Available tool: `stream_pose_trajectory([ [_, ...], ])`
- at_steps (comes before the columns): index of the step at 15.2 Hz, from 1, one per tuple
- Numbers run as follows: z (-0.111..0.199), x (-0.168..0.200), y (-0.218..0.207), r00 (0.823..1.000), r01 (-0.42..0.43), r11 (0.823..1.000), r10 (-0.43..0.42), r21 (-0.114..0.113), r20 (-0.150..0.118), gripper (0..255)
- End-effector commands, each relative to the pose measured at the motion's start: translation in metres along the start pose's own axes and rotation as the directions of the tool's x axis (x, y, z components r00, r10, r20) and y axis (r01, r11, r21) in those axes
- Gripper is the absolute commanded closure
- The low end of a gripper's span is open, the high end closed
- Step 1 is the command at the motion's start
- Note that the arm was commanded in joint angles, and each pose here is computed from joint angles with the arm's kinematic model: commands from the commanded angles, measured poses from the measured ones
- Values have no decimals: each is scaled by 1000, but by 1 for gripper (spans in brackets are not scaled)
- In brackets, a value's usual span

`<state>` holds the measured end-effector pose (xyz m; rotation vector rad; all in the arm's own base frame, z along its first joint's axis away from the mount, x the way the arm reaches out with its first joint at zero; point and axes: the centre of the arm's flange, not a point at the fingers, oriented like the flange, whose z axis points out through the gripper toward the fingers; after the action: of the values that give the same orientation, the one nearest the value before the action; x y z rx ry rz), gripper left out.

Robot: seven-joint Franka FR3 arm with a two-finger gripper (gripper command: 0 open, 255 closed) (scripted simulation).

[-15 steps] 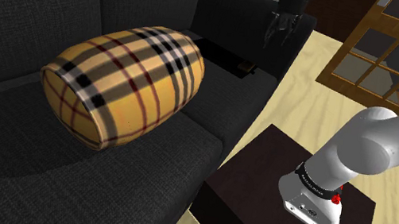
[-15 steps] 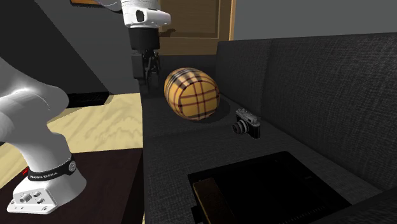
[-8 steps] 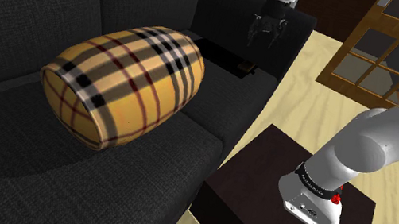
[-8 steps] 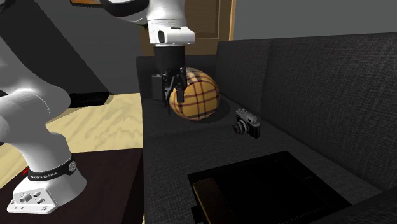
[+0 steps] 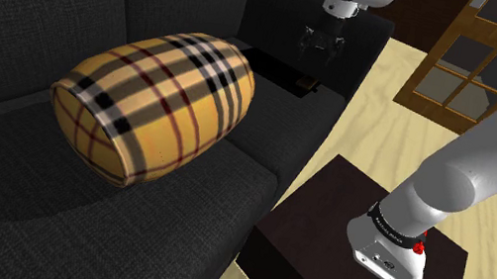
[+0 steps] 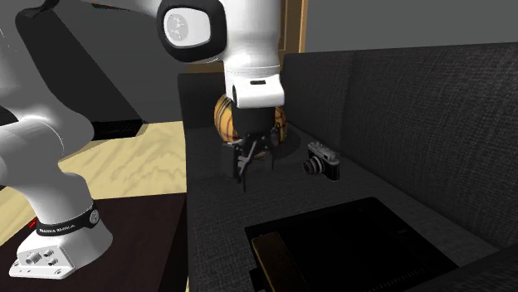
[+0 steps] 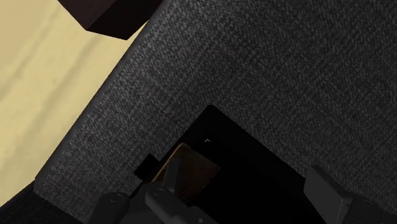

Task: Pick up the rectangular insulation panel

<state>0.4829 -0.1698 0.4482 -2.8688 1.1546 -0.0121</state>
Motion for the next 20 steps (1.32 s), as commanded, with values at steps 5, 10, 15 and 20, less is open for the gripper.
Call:
stream_pose_trajectory([
  [5,42,61,37,973,-232,972,232,23,10,0],
  [10,72,99,68,921,-389,920,389,38,21,0],
  [15,98,99,70,921,-389,920,389,38,21,0],
  [20,112,99,70,921,-389,920,389,38,21,255],
])
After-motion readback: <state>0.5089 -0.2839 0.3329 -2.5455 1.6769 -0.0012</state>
